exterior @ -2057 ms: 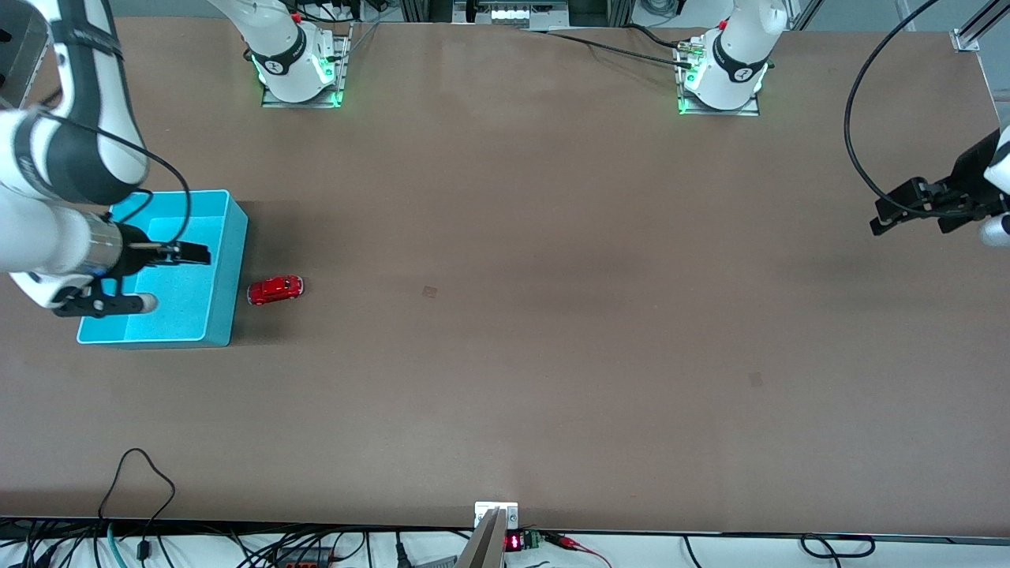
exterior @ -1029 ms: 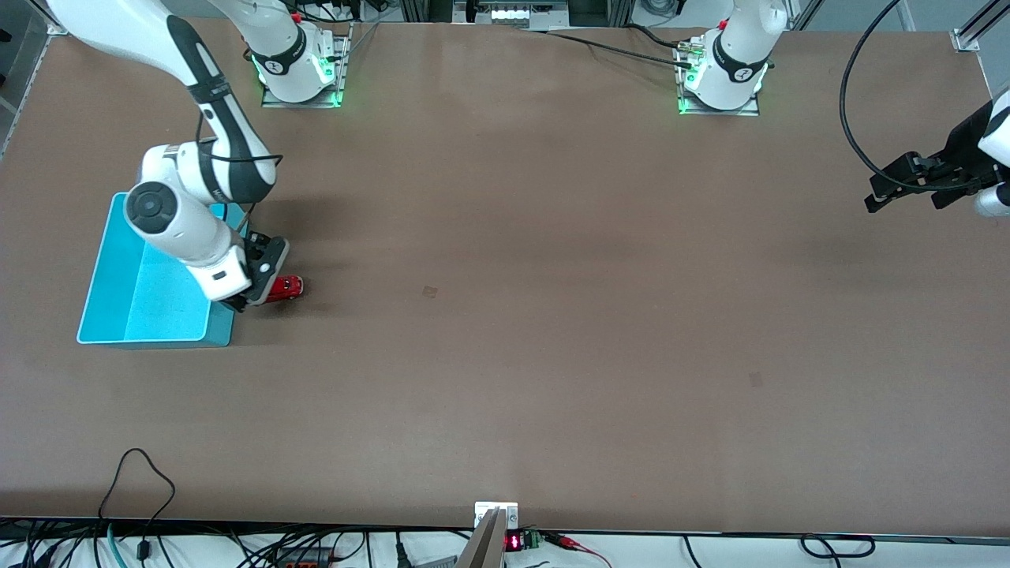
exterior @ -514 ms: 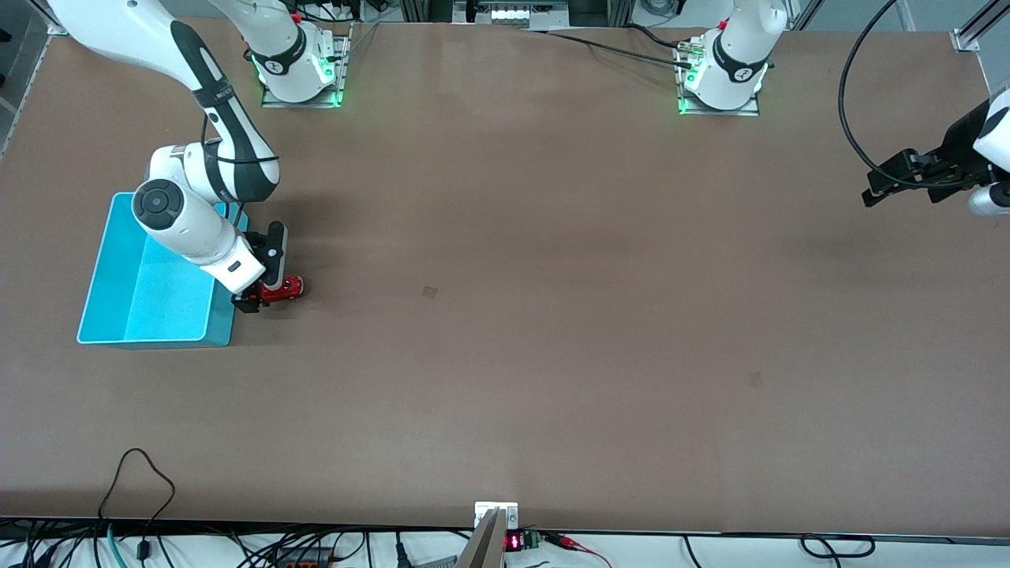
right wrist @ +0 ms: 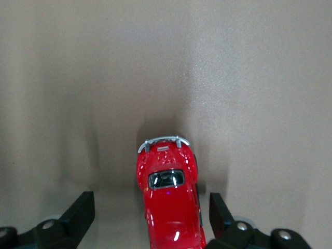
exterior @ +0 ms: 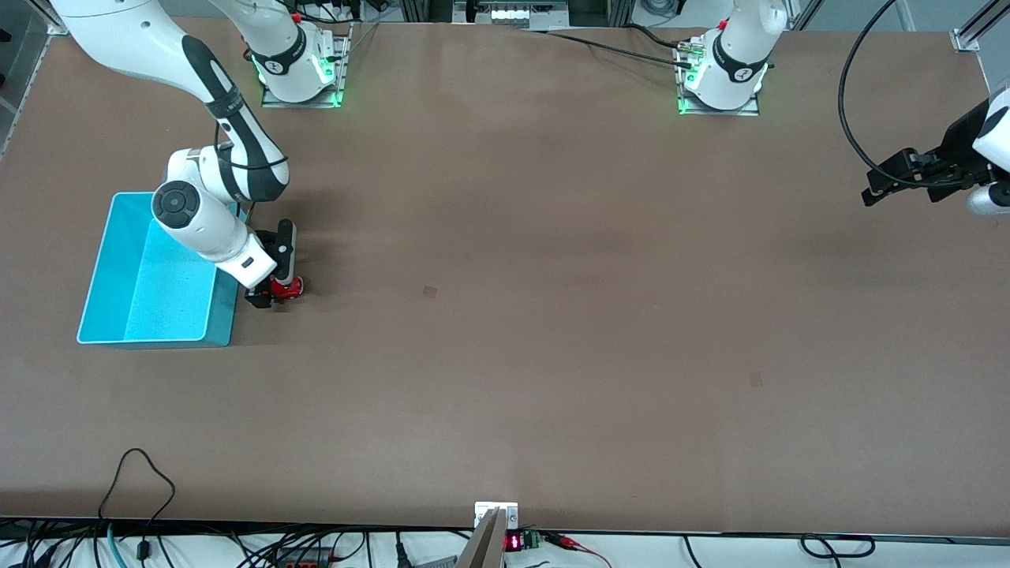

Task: Wind red beetle toy and store in blue box
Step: 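Lower the right gripper and close it on the red car, then lift the car with the right gripper and carry it over the box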

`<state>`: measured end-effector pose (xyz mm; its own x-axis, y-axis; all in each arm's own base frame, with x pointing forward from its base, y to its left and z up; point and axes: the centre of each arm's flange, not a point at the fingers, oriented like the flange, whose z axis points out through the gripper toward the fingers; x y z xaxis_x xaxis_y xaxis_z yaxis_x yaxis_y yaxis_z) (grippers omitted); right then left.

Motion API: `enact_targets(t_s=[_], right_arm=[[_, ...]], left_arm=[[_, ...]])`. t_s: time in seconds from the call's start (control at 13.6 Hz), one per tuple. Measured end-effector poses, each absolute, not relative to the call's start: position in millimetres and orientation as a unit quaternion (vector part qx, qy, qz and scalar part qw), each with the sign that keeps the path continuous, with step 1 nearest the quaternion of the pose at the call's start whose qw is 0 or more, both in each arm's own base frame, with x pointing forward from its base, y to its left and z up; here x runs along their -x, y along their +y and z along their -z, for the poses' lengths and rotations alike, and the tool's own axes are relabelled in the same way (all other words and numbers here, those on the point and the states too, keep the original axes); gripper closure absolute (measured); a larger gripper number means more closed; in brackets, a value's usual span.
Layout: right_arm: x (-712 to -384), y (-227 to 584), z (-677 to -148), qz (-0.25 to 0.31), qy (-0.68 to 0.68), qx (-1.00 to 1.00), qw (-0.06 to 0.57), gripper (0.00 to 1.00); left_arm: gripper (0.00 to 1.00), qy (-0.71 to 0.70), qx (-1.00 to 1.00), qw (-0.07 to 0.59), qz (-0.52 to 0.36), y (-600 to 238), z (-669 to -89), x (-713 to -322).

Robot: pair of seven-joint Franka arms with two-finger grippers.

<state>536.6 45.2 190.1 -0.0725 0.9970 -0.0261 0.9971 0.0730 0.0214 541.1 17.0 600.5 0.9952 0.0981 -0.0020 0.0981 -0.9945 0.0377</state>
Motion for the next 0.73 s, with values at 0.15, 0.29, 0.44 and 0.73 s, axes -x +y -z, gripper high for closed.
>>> enact_targets(t_s=[0.15, 0.29, 0.44, 0.73], right_arm=[[-536.8, 45.3, -190.3, 0.0, 0.733, -0.68, 0.018, 0.13], [-537.8, 45.8, -191.2, -0.004, 0.733, -0.68, 0.02, 0.37], [-539.0, 48.0, -193.6, -0.008, 0.731, -0.682, 0.022, 0.55], [-538.2, 70.0, -196.9, -0.017, 0.683, -0.73, 0.018, 0.55]], left_arm=[[0.0, 0.049, -0.999, 0.019, 0.001, 16.9, -600.4, -540.9], [0.0, 0.049, -0.999, 0.019, 0.002, 16.9, -600.1, -540.6], [0.0, 0.049, -0.999, 0.019, 0.003, 16.9, -600.0, -540.5], [0.0, 0.049, -0.999, 0.019, 0.003, 16.9, -600.1, -540.3]])
